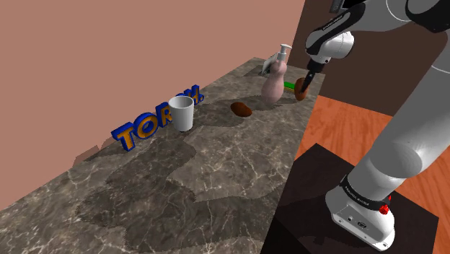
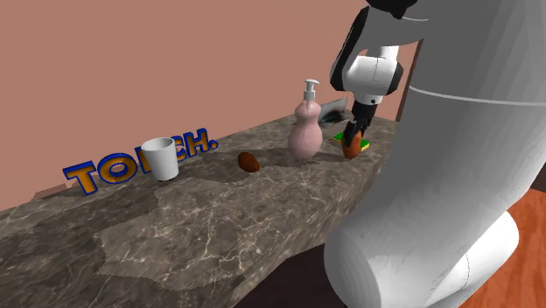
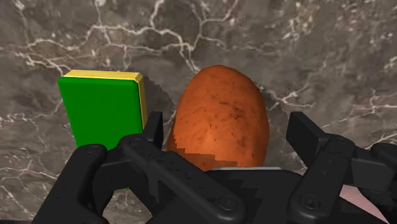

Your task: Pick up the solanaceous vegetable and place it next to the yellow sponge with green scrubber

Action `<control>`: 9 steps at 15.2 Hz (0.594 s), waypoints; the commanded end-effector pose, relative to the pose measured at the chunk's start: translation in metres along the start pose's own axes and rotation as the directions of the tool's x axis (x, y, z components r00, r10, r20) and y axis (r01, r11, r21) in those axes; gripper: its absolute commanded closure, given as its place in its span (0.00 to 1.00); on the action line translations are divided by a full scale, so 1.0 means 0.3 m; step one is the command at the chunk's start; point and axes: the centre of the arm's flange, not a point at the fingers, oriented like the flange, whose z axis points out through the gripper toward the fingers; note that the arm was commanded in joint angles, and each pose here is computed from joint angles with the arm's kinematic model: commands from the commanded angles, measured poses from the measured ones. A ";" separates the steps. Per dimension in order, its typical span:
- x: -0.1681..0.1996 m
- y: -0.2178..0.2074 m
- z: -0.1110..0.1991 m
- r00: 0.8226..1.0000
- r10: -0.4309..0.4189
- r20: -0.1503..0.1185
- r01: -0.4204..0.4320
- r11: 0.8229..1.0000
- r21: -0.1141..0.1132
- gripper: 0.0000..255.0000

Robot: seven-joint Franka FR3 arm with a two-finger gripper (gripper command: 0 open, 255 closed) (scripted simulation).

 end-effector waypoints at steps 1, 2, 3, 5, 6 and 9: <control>-0.006 -0.004 -0.080 1.000 0.000 0.001 0.000 1.000 0.001 0.00; -0.006 -0.004 -0.115 1.000 0.000 0.001 0.000 1.000 0.001 0.00; -0.006 -0.004 -0.115 1.000 0.000 0.001 0.000 1.000 0.001 0.00; -0.006 -0.004 -0.115 1.000 0.000 0.001 0.000 1.000 0.001 0.00; -0.006 -0.004 -0.115 1.000 0.000 0.001 0.000 1.000 0.001 0.00; -0.006 -0.004 -0.115 1.000 0.000 0.001 0.000 1.000 0.001 0.00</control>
